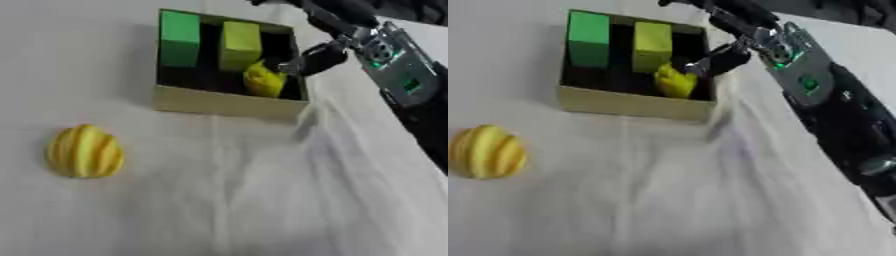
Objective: Pick up objects on the table and place them in the box.
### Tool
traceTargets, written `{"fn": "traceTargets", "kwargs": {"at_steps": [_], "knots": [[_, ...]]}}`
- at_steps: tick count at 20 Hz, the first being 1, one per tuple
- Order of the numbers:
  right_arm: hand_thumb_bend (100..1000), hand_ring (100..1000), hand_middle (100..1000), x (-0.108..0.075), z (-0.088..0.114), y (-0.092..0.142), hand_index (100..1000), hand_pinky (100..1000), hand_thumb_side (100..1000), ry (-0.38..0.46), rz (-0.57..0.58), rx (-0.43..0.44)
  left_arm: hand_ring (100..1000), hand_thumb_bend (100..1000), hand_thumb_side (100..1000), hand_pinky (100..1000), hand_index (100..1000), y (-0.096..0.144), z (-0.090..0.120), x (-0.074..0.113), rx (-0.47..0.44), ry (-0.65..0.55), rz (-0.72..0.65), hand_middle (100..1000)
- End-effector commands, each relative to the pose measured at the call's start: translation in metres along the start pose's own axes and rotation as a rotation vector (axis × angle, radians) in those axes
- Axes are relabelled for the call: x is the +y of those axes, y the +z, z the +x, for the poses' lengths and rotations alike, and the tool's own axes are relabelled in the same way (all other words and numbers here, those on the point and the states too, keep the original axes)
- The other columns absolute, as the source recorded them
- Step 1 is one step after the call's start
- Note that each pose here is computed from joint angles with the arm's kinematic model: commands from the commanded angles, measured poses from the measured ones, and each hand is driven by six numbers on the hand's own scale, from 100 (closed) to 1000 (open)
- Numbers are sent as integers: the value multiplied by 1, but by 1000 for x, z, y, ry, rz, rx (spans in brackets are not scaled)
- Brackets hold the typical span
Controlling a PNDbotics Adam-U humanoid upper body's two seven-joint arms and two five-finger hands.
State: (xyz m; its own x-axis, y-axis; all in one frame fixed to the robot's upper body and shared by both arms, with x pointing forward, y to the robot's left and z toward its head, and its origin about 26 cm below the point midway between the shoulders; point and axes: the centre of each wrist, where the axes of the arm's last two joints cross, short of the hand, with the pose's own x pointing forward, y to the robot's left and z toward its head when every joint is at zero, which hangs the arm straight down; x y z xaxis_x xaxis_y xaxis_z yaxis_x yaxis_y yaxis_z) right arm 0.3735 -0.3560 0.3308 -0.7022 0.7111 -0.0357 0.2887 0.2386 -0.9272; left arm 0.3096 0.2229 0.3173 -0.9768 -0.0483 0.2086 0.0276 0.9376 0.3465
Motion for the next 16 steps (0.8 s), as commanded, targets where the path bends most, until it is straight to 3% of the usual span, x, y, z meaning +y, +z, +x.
{"fn": "traceTargets", "kwargs": {"at_steps": [1, 5, 12, 16], "knots": [[385, 933, 834, -18, 6, 2, 1000, 944, 100, 48, -20, -11, 761, 100, 618, 663, 842, -3, 5, 4, -18, -14, -13, 703], [347, 928, 818, -25, 17, 2, 998, 936, 100, 10, -53, -50, 761, 100, 617, 663, 843, -1, 5, 5, -9, -18, -10, 703], [116, 915, 772, -46, 57, 6, 910, 916, 100, -91, -161, -143, 763, 100, 607, 665, 844, 3, 3, 6, 7, -28, -4, 704], [100, 914, 757, -52, 84, 12, 877, 914, 100, -152, -207, -196, 764, 100, 599, 666, 844, 6, 2, 7, 19, -34, 3, 705]]}}
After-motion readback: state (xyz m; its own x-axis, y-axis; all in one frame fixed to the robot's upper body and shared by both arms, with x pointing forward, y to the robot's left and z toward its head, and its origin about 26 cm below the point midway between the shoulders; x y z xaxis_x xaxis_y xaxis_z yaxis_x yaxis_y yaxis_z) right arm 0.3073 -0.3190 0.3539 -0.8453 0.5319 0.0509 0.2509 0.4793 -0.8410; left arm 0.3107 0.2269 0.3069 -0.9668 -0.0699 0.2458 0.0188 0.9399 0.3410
